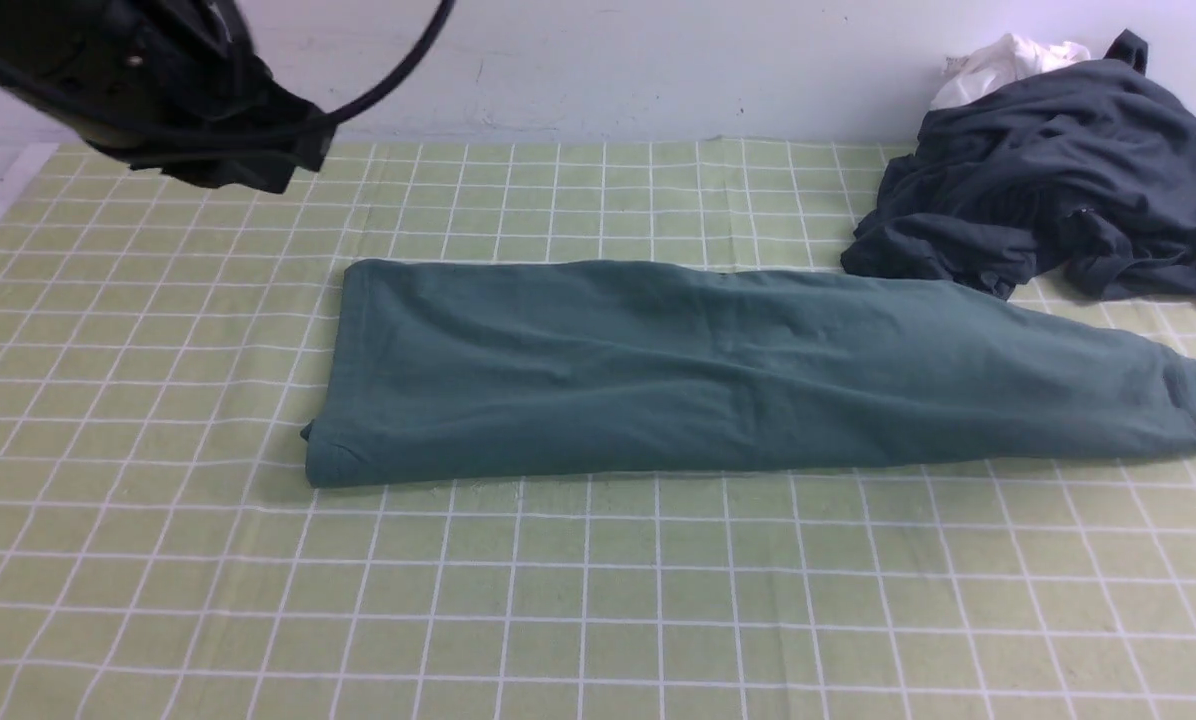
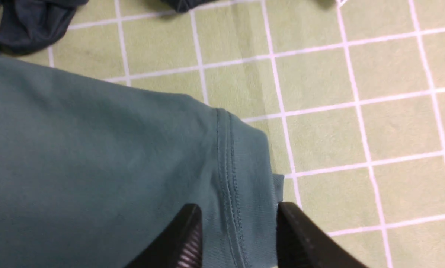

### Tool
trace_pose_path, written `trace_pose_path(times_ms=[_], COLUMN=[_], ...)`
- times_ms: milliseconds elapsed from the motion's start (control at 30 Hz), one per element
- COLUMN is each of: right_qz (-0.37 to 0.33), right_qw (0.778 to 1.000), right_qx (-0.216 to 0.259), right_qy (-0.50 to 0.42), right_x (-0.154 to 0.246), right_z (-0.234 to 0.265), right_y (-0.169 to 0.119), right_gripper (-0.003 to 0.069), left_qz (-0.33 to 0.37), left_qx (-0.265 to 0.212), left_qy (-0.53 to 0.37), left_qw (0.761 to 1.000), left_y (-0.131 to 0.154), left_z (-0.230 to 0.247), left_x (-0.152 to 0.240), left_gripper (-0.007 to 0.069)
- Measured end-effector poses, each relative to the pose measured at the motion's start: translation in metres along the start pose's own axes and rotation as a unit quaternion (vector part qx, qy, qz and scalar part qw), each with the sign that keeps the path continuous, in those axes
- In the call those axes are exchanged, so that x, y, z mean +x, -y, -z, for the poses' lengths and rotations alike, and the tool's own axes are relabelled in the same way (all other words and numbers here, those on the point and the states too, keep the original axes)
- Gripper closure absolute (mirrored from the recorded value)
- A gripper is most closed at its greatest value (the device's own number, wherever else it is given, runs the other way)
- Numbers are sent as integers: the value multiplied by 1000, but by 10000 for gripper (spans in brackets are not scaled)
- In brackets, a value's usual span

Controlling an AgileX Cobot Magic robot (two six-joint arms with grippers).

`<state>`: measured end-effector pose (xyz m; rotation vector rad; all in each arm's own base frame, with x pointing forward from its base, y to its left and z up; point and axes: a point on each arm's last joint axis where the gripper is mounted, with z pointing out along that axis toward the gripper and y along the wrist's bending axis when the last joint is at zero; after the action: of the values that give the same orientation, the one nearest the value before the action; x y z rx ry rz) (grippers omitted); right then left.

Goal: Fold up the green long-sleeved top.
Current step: Use the right arm to clamp the right edge of the fabric, then use the right arm to drag the right edge of the fabric to the left and folds it over the left edge

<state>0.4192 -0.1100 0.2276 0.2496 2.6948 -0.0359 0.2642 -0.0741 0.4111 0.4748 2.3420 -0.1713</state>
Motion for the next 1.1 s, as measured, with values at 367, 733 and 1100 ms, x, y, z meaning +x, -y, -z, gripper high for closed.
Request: trace_pose_path(times_ms=[367, 733, 1100], right_qz=[-51, 13, 8], right_qw=[995, 998, 995], right_qx=[-24, 1, 54], right_qy=[-87, -54, 82], right_x=[22, 11, -16], right_z=[-74, -26, 111], right_y=[-1, 4, -5], right_gripper=[214, 646, 648], left_qz=[-49, 33, 99], left_qx=[-69, -200, -185], left_qy=[66, 16, 94], left_qw=[994, 979, 973], left_y=[12, -7, -6], left_z=[65, 34, 22], left_x=[133, 216, 214], left_gripper=[536, 536, 536])
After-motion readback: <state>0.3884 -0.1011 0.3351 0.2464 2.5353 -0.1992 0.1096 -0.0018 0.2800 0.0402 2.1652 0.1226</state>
